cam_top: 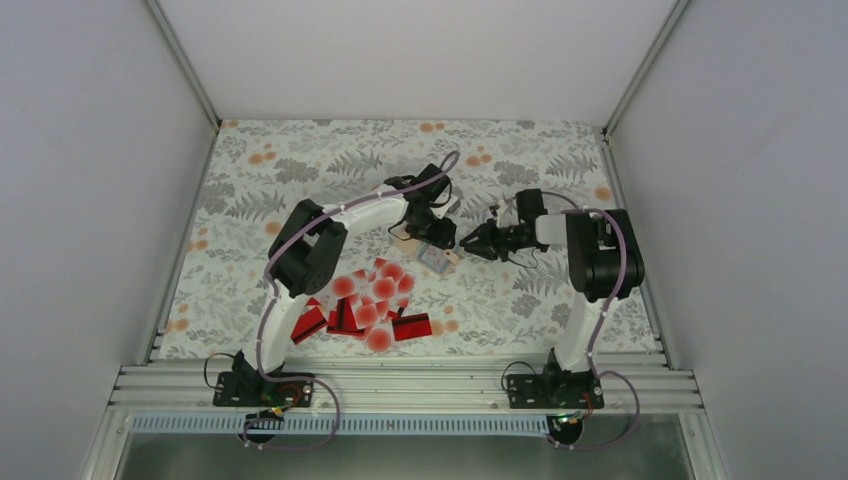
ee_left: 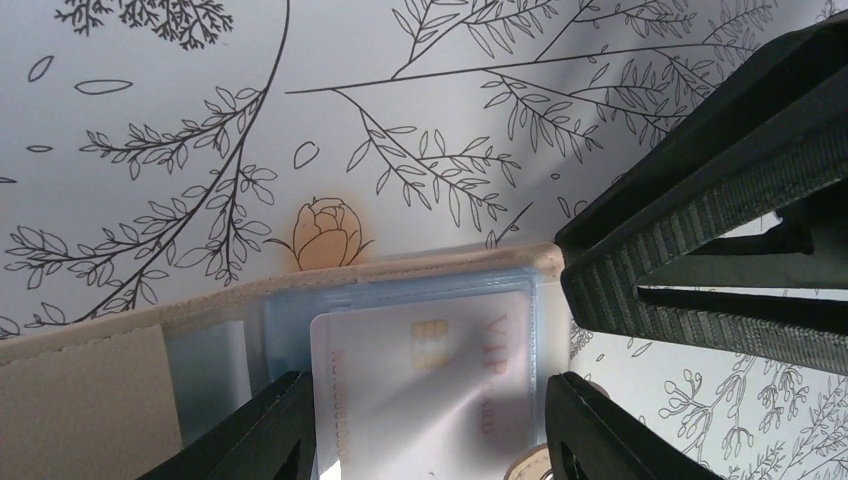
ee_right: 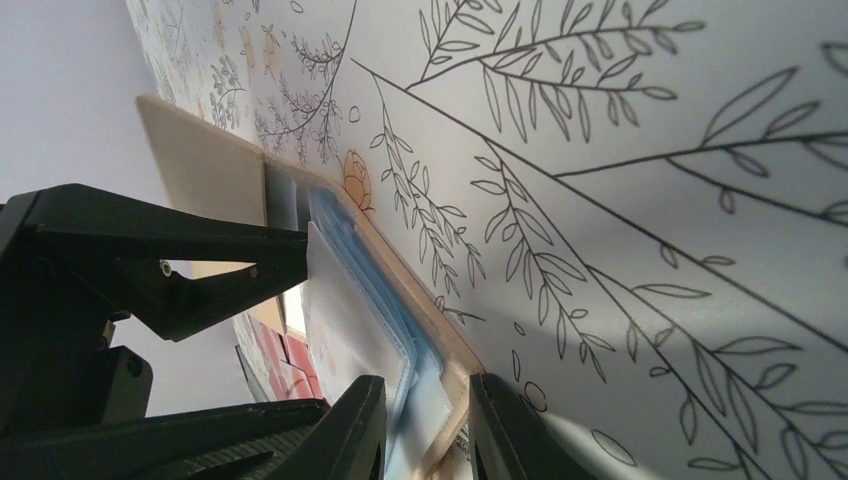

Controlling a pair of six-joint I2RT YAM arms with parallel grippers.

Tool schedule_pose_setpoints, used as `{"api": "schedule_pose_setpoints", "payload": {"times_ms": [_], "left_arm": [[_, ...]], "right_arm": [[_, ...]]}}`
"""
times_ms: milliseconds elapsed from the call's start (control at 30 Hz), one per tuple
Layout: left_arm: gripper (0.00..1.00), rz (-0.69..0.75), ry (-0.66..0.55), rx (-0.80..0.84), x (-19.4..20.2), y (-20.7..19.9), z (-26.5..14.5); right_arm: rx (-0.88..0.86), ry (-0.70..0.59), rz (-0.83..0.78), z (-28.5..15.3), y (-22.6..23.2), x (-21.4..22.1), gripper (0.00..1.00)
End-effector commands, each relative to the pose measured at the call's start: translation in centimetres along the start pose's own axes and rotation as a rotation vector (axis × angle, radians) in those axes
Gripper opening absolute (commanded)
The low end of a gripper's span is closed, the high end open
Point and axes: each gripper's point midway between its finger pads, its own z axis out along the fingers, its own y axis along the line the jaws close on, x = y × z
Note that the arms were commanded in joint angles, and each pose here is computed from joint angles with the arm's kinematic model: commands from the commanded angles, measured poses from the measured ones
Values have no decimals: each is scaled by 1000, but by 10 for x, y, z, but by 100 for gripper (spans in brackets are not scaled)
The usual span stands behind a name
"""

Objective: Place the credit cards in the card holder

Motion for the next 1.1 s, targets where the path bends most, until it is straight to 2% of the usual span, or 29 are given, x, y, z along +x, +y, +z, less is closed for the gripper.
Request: {"api": "schedule_pose_setpoints", "payload": {"times_ms": [0, 133, 467, 700, 800, 1067], "left_arm": [[58, 0, 3, 13, -2, -10, 1], [60, -81, 10, 4, 3, -2, -9], [74, -247, -21, 113, 10, 7, -44], [78, -243, -88, 107, 2, 14, -71], [75, -210, -83, 114, 16, 17, -70], [68, -166, -42, 118, 46, 24, -57]], "right_arm": [[245, 37, 145, 16, -73, 24, 23], [240, 30, 140, 17, -69, 17, 23], [232, 11, 90, 21, -55, -16, 23], [215, -37, -14, 0, -10, -40, 24], [166, -27, -45, -10, 15, -26, 29], [8, 134, -104, -6, 66, 65, 39]]}}
